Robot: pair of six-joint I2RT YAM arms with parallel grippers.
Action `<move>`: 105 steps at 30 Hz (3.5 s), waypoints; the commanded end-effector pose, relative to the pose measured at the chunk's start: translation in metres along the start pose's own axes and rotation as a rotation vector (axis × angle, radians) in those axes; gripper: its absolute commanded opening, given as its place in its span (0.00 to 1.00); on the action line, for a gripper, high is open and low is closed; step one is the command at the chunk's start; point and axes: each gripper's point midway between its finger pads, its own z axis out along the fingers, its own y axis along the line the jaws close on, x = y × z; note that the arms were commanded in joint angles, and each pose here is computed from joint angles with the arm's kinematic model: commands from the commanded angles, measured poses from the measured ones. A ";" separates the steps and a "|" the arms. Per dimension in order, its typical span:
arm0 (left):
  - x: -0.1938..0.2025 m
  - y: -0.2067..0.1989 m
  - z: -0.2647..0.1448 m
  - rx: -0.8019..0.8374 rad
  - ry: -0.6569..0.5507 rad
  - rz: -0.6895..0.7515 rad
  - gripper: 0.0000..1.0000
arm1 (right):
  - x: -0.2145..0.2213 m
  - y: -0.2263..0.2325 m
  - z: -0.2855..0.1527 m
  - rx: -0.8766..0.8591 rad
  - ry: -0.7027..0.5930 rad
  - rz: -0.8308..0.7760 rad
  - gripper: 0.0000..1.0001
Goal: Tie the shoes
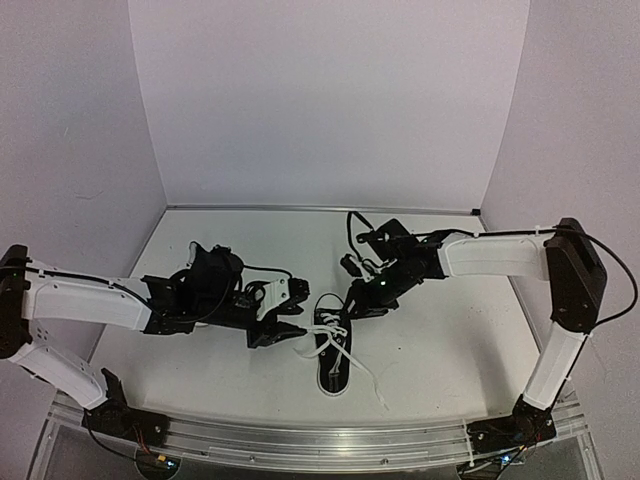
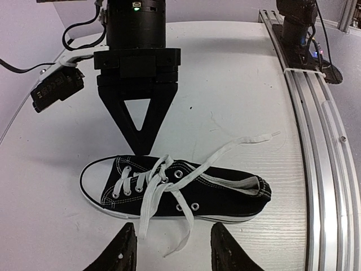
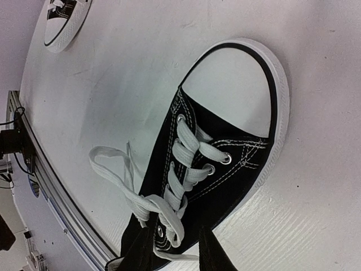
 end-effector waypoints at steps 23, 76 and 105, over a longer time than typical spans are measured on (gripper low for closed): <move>-0.023 0.002 0.006 0.013 -0.052 0.021 0.43 | 0.000 0.011 0.023 0.037 0.121 -0.163 0.18; -0.009 -0.012 0.049 0.007 0.072 0.309 0.22 | -0.002 0.020 -0.003 0.071 -0.031 -0.124 0.00; 0.028 -0.013 0.109 0.013 0.364 0.608 0.24 | 0.006 0.020 0.002 0.023 -0.043 -0.090 0.00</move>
